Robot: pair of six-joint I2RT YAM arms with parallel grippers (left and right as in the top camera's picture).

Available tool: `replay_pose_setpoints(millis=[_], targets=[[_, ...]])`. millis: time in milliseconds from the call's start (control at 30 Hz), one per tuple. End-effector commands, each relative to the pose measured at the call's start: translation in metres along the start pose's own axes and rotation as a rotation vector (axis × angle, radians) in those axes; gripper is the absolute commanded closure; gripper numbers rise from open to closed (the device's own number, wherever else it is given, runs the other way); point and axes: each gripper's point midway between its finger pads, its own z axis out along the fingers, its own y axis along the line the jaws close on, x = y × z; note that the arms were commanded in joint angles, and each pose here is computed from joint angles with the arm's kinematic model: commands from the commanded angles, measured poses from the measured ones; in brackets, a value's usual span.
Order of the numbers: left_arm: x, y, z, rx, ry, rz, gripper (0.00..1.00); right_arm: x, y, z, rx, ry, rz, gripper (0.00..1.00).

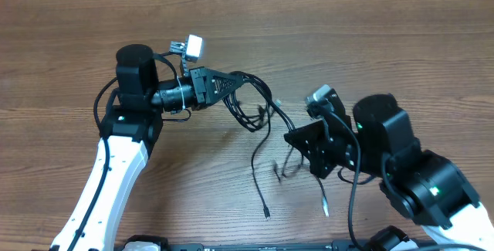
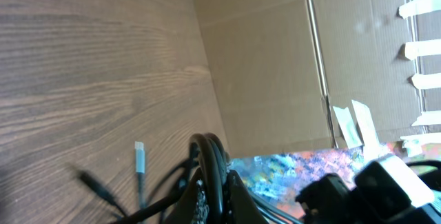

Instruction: Untangle cables

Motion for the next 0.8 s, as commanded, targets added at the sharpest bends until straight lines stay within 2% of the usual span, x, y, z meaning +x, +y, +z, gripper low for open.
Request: replay_pose_setpoints(millis=[0, 33, 67, 100, 133, 167, 333, 533, 633, 767], targets=[[-0.009, 0.008, 0.001, -0.024, -0.026, 0.011, 0.96, 0.001, 0.01, -0.007, -0.043, -0.005, -0.002, 0.94], [-0.007, 0.006, 0.001, -0.016, -0.018, 0.012, 0.96, 0.003, 0.007, -0.005, -0.036, 0.006, 0.002, 0.77], [-0.006, 0.003, 0.001, -0.001, -0.009, 0.019, 0.96, 0.006, 0.005, -0.002, -0.026, 0.024, 0.01, 0.48], [-0.005, -0.001, 0.001, 0.017, 0.001, 0.025, 0.96, 0.01, 0.002, 0.001, -0.019, 0.046, 0.02, 0.23], [-0.004, -0.005, 0.0, 0.033, 0.012, 0.028, 0.96, 0.013, 0.0, 0.005, -0.017, 0.068, 0.029, 0.09], [-0.003, -0.008, 0.0, 0.049, 0.019, 0.03, 0.96, 0.018, -0.002, 0.009, -0.016, 0.096, 0.042, 0.0], [-0.007, -0.021, -0.001, 0.091, 0.017, 0.058, 0.96, 0.036, 0.001, 0.033, -0.032, 0.211, 0.05, 0.0], [-0.009, -0.032, -0.002, 0.13, 0.023, 0.063, 0.96, 0.025, -0.023, 0.068, 0.132, 0.194, -0.025, 0.0], [-0.007, -0.037, -0.003, 0.149, 0.041, 0.055, 0.96, 0.021, -0.026, 0.088, 0.12, 0.193, 0.004, 0.0], [-0.003, -0.048, -0.005, 0.192, 0.074, 0.094, 0.96, 0.037, -0.042, 0.112, 0.159, 0.27, 0.017, 0.0]])
